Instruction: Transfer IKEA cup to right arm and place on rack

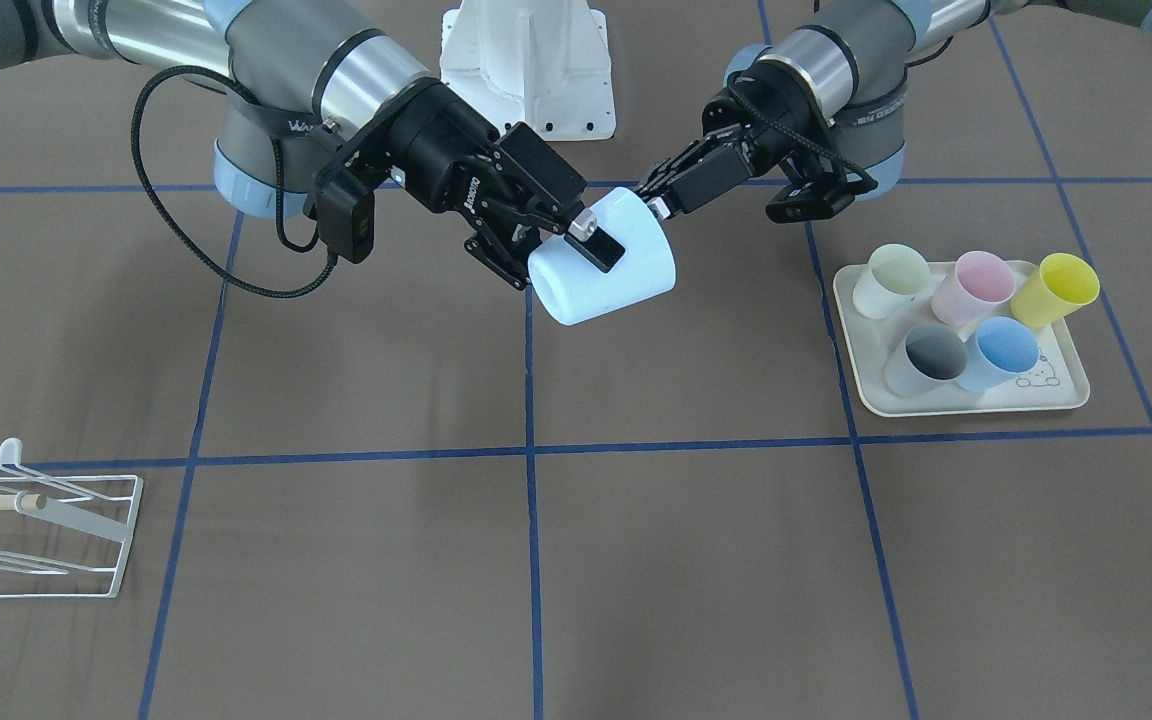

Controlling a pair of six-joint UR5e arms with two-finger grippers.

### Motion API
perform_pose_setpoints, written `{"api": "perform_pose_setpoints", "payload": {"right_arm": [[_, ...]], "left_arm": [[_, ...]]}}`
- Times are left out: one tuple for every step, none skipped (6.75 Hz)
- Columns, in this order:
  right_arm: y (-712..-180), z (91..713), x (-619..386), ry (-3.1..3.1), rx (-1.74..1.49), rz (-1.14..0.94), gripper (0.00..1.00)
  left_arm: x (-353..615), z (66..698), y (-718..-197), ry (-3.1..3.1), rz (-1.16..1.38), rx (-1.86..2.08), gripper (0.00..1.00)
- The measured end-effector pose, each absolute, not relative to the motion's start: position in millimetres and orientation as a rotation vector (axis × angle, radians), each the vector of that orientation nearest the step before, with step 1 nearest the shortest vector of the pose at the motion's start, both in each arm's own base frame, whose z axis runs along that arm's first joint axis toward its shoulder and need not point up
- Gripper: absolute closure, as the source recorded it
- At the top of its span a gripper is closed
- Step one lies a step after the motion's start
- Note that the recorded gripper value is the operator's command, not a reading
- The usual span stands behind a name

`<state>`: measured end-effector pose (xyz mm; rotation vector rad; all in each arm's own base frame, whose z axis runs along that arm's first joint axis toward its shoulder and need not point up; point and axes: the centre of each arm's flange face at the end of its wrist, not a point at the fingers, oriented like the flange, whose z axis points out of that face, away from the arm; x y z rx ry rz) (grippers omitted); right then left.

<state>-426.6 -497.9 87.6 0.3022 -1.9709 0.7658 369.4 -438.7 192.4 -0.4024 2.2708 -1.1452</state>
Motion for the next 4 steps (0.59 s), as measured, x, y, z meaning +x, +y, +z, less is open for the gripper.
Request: {"api": "perform_pose_setpoints", "payload": {"right_arm": [[-498.0, 87.3, -426.2, -1.972, 0.302, 0.767, 1.00], [-499.6, 87.0, -424.0, -1.973, 0.305, 0.769, 1.00], [-504.7, 87.4, -417.7, -1.973, 0.314, 0.776, 1.00], [-513.7, 89.9, -406.9, -1.968, 0.328, 0.784, 1.00]], "left_arm": [[366.8, 190.3, -436.9, 2.274, -1.139, -0.403, 0.00], [364.3, 189.5, -435.8, 2.277, -1.136, -0.401, 0.00], [361.6, 189.7, -435.0, 2.278, -1.133, -0.393, 0.00], [359.7, 189.6, -434.3, 2.275, -1.112, -0.369, 0.00]]}}
